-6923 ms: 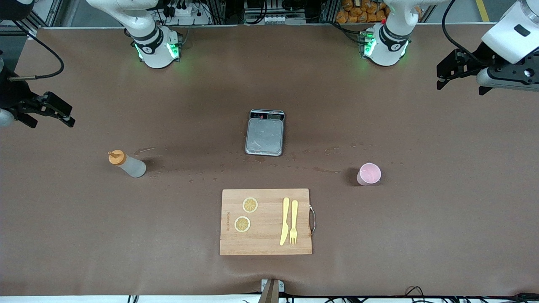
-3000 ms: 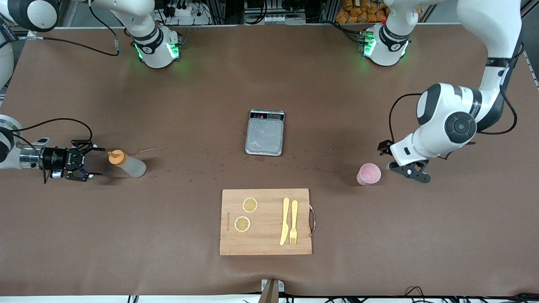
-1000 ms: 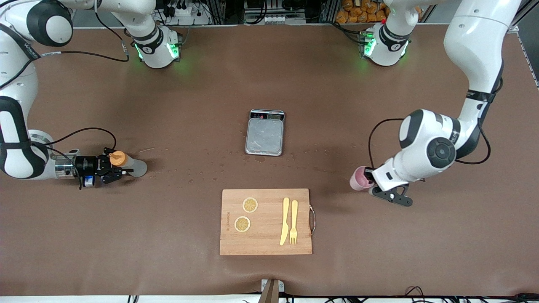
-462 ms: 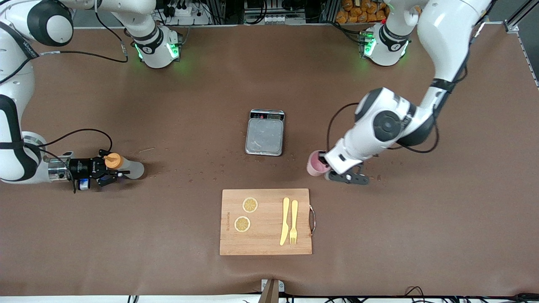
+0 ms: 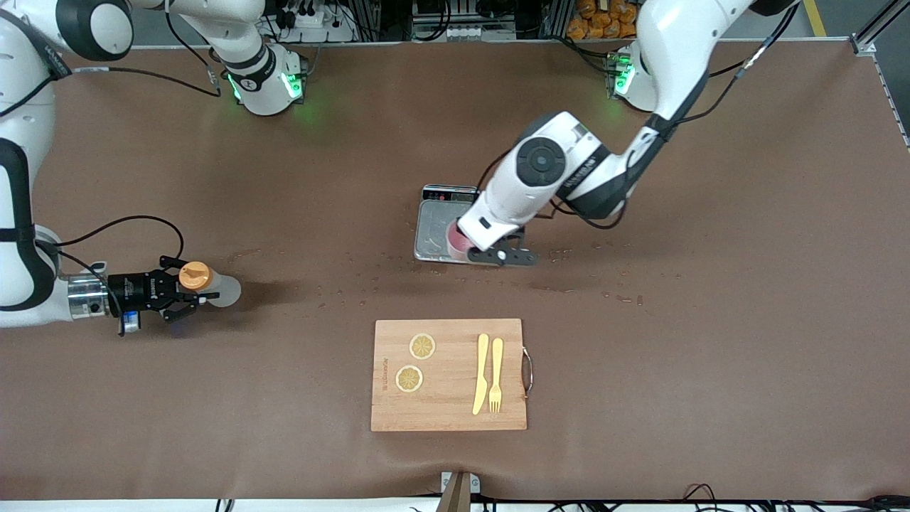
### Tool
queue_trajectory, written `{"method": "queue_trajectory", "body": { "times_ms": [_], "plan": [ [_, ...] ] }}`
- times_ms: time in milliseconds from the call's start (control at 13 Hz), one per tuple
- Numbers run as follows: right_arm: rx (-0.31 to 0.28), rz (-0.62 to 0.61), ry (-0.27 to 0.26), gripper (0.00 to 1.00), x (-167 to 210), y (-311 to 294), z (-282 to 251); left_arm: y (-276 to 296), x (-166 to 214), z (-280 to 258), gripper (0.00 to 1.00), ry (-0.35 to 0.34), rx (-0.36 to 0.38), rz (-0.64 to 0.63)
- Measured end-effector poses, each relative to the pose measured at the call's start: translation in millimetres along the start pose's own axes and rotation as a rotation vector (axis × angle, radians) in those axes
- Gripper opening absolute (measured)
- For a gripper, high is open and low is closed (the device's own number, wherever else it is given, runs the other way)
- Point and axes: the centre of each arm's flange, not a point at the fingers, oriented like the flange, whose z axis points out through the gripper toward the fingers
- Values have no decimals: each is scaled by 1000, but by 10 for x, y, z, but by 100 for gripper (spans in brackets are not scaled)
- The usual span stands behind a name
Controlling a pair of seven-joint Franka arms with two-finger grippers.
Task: Add sauce to pink cup with both arms
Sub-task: 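Carry the cup onto the scale while the right gripper lifts the bottle, then release the cup on the scale while the right gripper brings the bottle over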
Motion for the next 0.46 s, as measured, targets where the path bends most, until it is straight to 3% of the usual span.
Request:
{"method": "queue_trajectory", "body": {
  "times_ms": [462],
  "plan": [
    [-69, 2, 161, 40, -530, -130, 52, 361, -213, 499, 3, -64, -2, 24]
  ]
}}
